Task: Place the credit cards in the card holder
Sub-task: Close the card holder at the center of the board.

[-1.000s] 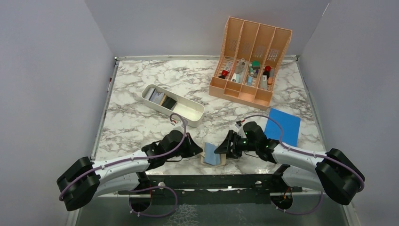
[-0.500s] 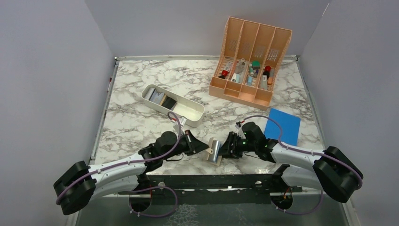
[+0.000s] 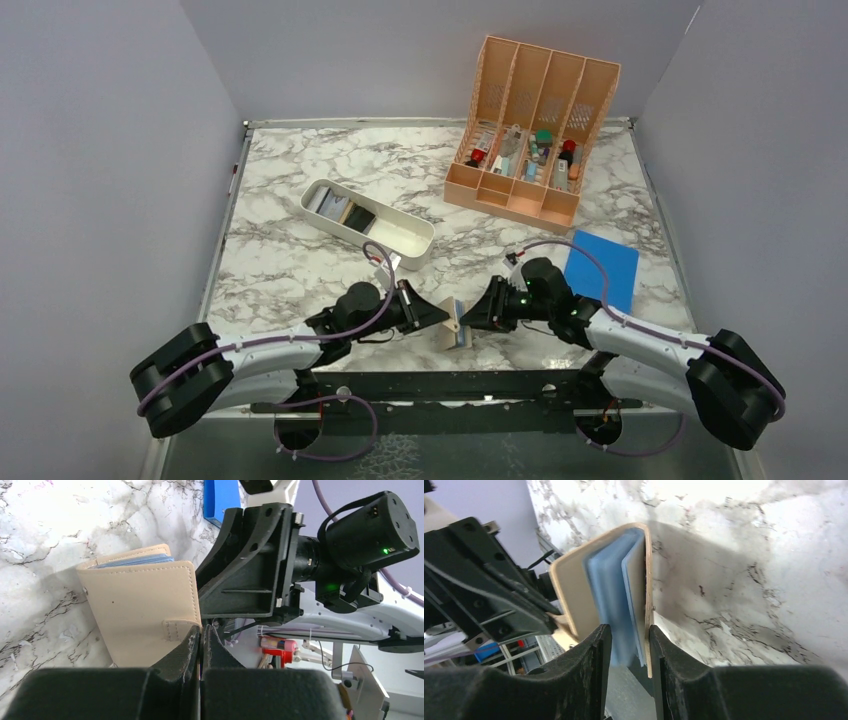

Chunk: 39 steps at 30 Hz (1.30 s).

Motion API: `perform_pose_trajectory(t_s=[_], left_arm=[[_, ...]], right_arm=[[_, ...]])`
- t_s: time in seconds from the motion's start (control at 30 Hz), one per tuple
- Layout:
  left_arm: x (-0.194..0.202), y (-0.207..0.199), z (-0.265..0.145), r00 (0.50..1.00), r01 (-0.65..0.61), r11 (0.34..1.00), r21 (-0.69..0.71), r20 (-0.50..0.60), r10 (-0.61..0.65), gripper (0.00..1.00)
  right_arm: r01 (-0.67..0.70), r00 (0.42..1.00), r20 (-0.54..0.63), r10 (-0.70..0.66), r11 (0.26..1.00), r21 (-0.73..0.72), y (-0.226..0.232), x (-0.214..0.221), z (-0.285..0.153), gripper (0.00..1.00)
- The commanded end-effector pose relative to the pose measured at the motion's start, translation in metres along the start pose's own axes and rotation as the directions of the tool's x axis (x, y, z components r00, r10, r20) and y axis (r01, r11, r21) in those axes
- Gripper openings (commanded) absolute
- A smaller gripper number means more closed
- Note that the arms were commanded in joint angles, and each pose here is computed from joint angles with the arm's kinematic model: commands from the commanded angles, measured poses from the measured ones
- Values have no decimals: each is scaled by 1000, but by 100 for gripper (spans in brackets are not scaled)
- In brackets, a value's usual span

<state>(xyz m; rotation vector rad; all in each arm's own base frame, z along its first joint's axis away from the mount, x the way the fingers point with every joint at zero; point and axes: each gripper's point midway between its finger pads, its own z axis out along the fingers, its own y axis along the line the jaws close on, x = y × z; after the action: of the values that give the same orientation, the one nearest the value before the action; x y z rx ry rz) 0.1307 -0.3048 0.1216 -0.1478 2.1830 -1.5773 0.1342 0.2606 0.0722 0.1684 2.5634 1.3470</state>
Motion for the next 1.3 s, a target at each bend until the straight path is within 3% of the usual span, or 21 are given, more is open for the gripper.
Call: perform_pose_trajectory(t_s=[0.0,0.07,0.17,0.4,0.53,0.73,0.87,1.03,1.1,1.27], left_arm=[[1,-15,1,1000,22,997,77,-10,-21,3],[2,-8,3,1000,23,998,55,-10,-23,6],[5,3,7,999,28,999,18,-18,-28,18],[13,28,12,999,9,998,-56,-49,-12,38],[16,38,13,998,-5,996,-85,-57,0,43],[15,30,15,998,-40,997,-61,-61,36,49],[13,25,13,998,-31,999,-45,-49,29,47],[9,17,10,999,-23,1000,-19,-29,22,15],[7,7,10,999,-26,1000,9,-25,26,12],[8,-20,15,998,-34,996,83,-51,38,11]], right_arm=[[49,998,30,-46,994,-95,27,-8,-5,39],[58,998,34,-55,993,-107,29,-9,-4,39],[43,999,16,-42,994,-100,26,-8,1,40],[12,1000,-12,-14,987,-163,29,-3,7,53],[20,1000,3,-20,982,-185,32,-4,6,58],[30,1000,0,-30,982,-188,37,-6,6,57],[43,999,9,-42,984,-175,36,-8,5,52],[28,1000,16,-26,989,-145,29,-8,6,37],[42,999,24,-40,991,-125,27,-9,5,29],[66,993,90,-71,996,62,7,-22,-7,19]])
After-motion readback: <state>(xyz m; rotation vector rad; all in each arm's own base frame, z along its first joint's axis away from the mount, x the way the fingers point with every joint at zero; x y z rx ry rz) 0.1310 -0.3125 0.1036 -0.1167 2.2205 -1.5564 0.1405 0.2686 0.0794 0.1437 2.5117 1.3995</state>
